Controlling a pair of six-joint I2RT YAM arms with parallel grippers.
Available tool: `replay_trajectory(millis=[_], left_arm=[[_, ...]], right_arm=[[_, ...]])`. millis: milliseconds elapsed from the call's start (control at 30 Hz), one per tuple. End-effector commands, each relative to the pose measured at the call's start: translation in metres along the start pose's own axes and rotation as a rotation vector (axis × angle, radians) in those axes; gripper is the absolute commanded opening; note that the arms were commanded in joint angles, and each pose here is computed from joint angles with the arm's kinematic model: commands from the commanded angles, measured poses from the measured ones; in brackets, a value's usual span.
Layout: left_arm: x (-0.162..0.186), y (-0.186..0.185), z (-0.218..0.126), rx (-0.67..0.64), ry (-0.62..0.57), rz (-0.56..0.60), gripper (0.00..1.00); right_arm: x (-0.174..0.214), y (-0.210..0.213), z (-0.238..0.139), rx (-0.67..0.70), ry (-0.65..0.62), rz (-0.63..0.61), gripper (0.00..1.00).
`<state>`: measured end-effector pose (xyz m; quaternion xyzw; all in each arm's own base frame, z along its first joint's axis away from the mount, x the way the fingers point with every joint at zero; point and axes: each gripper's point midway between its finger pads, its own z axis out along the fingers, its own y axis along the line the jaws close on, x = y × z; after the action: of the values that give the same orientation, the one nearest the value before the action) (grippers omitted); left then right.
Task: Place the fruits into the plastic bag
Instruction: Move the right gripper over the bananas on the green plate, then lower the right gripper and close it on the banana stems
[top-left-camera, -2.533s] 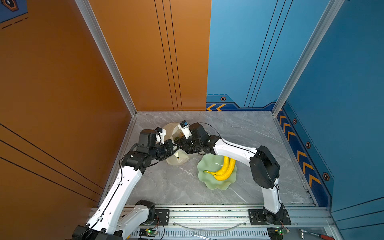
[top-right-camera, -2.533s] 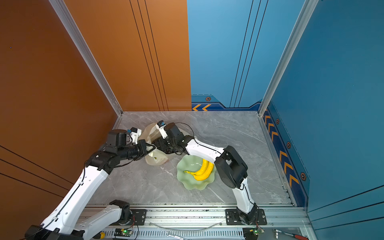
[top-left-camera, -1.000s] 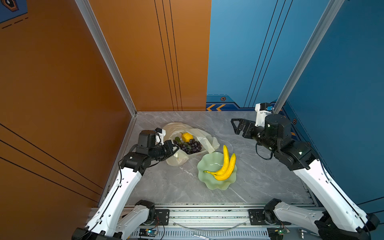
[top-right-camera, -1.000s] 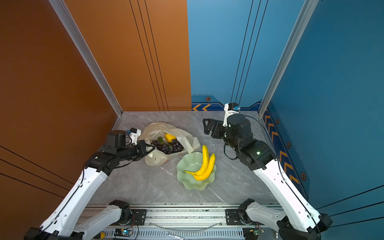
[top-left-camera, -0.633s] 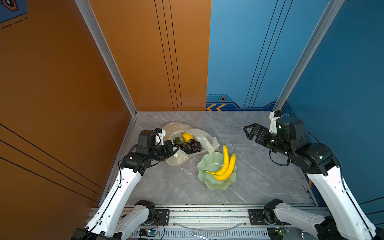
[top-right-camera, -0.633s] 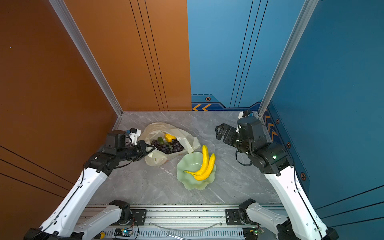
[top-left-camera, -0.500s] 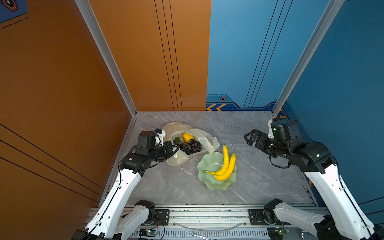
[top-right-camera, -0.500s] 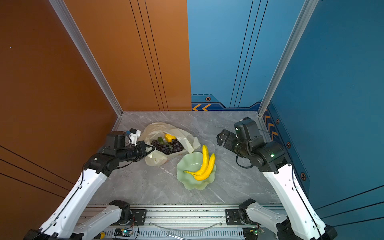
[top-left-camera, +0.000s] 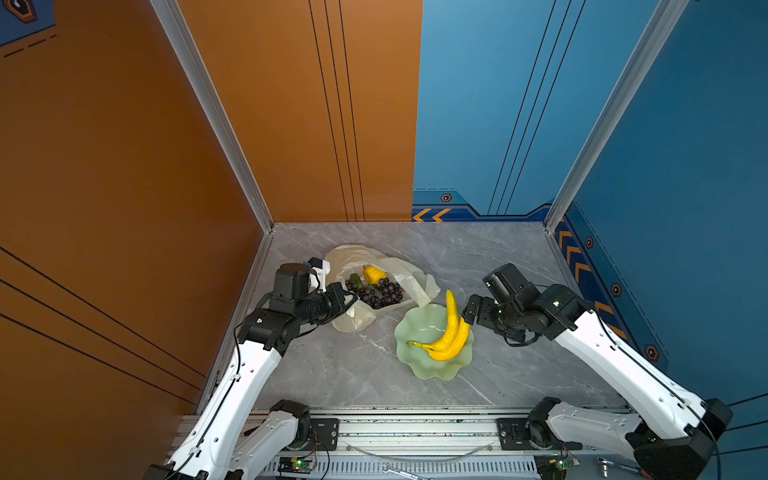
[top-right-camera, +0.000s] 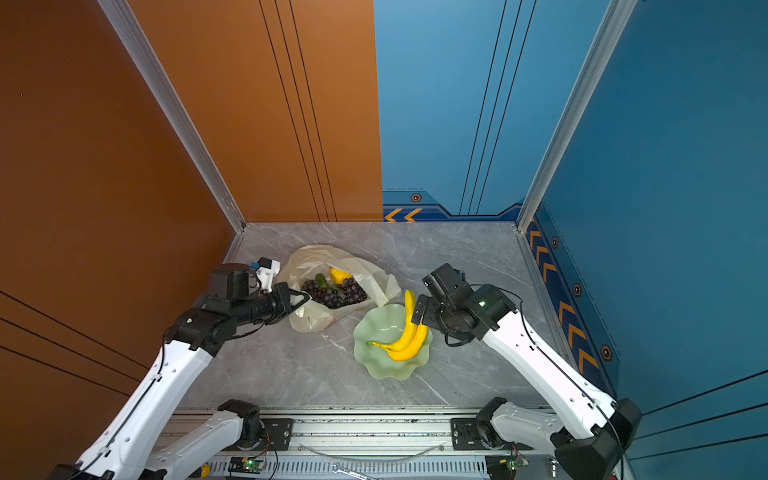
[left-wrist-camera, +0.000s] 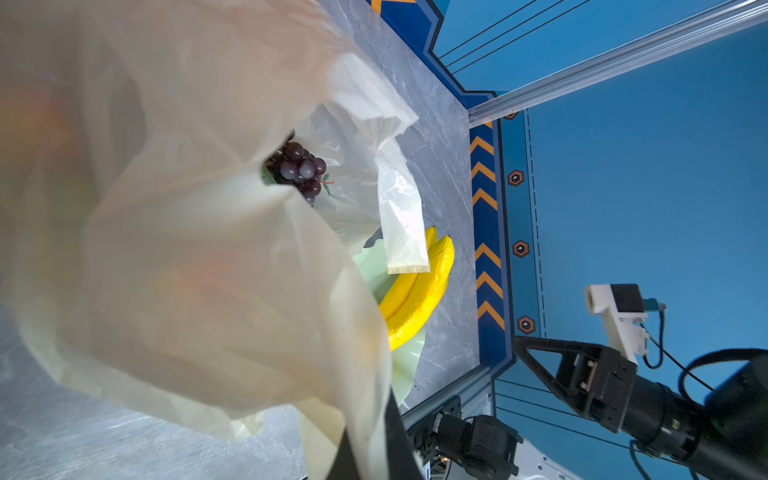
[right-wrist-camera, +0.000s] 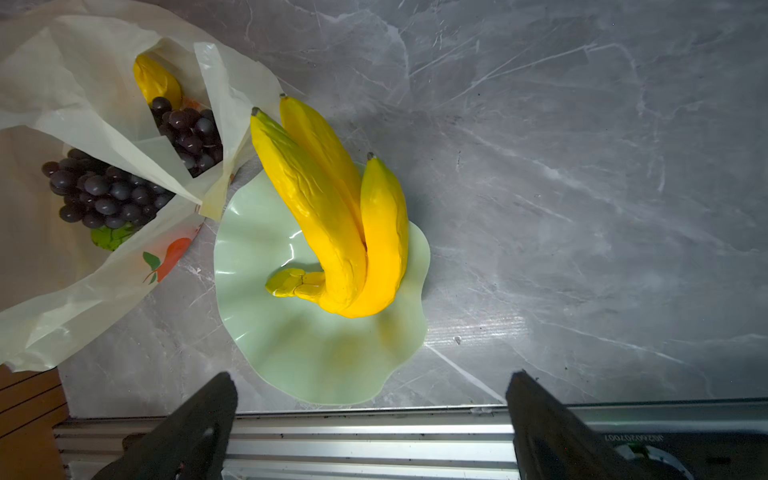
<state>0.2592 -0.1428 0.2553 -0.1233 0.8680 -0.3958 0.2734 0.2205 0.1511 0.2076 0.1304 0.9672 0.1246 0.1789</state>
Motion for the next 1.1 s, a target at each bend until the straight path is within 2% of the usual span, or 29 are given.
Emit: replay_trajectory(millis=[0,200,333,533,733,1067], left_arm=[[0.006,0.001,0.000,0.005,0.019,-0.002,0.00],[0.004,0.000,0.001,0.005,0.019,0.002,0.00],[0.002,0.000,0.001,0.002,0.019,0.005,0.00],[0.000,0.002,0.004,-0.003,0.022,0.006,0.00],[-0.004,0.003,0.005,-0.008,0.017,0.006,0.00],[-0.010,0.001,0.006,0.001,0.008,0.001,0.00]], right_arm=[[-0.009,0.018,0.014,-0.016,-0.009,-0.102,1.00],[-0.016,0.031,0.041,0.089,0.061,-0.259,0.98],[-0.025,0.029,0.056,0.206,0.085,-0.363,0.97],[-0.036,0.039,0.080,0.259,0.103,-0.454,0.93],[-0.040,0.045,0.105,0.290,0.146,-0.488,0.84],[-0.043,0.036,0.122,0.346,0.162,-0.464,0.70]])
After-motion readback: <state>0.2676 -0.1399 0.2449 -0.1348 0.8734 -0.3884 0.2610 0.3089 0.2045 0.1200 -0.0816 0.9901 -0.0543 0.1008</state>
